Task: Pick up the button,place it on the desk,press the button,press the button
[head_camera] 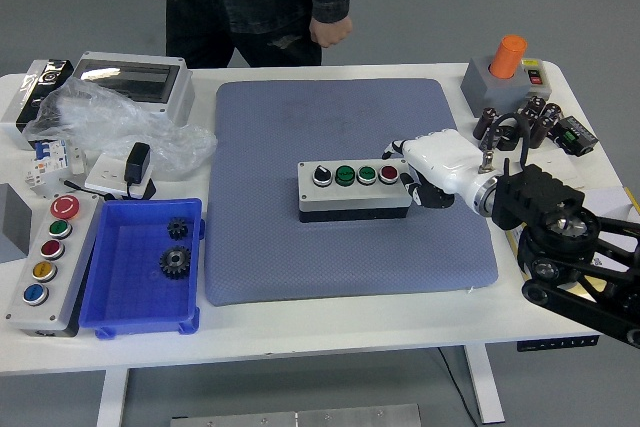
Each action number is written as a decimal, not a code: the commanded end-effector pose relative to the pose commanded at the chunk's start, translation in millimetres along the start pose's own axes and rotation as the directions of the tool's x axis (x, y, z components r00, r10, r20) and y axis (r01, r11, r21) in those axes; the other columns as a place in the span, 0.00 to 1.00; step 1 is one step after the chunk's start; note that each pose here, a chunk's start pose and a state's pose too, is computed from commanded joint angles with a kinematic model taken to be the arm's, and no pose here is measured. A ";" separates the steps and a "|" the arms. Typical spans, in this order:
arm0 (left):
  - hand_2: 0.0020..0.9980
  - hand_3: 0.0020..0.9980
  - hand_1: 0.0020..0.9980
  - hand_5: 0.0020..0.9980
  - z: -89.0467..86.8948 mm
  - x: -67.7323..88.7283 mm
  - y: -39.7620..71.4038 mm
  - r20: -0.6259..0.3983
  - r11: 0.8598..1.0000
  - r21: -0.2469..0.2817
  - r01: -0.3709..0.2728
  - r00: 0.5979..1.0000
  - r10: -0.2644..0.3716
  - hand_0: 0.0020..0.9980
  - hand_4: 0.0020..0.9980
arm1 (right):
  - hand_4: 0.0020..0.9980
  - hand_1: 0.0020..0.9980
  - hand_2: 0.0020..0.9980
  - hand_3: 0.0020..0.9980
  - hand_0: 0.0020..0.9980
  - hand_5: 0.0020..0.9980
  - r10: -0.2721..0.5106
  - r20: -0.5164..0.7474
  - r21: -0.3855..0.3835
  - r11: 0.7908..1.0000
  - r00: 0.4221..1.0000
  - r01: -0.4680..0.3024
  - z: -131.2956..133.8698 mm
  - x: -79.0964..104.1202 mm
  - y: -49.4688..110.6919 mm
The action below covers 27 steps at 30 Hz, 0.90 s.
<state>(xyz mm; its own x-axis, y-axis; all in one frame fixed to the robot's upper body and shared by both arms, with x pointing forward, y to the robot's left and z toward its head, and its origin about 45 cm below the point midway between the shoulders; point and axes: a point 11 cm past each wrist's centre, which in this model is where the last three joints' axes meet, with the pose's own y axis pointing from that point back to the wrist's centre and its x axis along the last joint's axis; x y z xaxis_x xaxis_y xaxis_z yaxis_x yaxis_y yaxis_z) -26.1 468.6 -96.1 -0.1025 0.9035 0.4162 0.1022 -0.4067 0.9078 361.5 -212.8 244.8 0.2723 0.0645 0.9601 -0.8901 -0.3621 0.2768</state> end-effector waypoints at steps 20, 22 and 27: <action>0.61 0.64 0.69 0.36 -5.6 -1.8 -0.5 -0.002 1.000 0.012 0.004 1.000 -0.004 0.66 0.62 | 0.93 0.72 0.77 0.87 0.75 0.43 0.184 0.432 0.032 0.975 0.883 -0.219 16.2 26.7 1.3; 0.61 0.64 0.69 0.36 -5.5 -2.5 -0.5 -0.003 1.000 0.011 0.005 1.000 -0.005 0.66 0.62 | 1.00 0.87 0.94 1.00 0.90 0.63 0.181 0.499 0.031 0.974 0.847 -0.226 17.1 21.6 -0.7; 0.61 0.64 0.69 0.36 -5.3 -2.7 -0.4 -0.004 1.000 0.011 0.005 1.000 -0.005 0.66 0.62 | 1.00 0.87 0.94 1.00 0.90 0.63 0.176 0.618 0.025 0.970 0.766 -0.243 20.1 11.6 -3.5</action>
<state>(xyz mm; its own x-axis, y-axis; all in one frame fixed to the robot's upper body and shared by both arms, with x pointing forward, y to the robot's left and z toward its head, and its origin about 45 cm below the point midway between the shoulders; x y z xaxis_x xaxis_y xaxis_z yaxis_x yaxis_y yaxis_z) -31.1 465.5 -97.3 -0.1074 0.9050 0.4116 0.1122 -0.4003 0.9095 375.1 -229.5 254.2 0.2777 -0.5888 0.7590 -0.9200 -0.3905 0.0337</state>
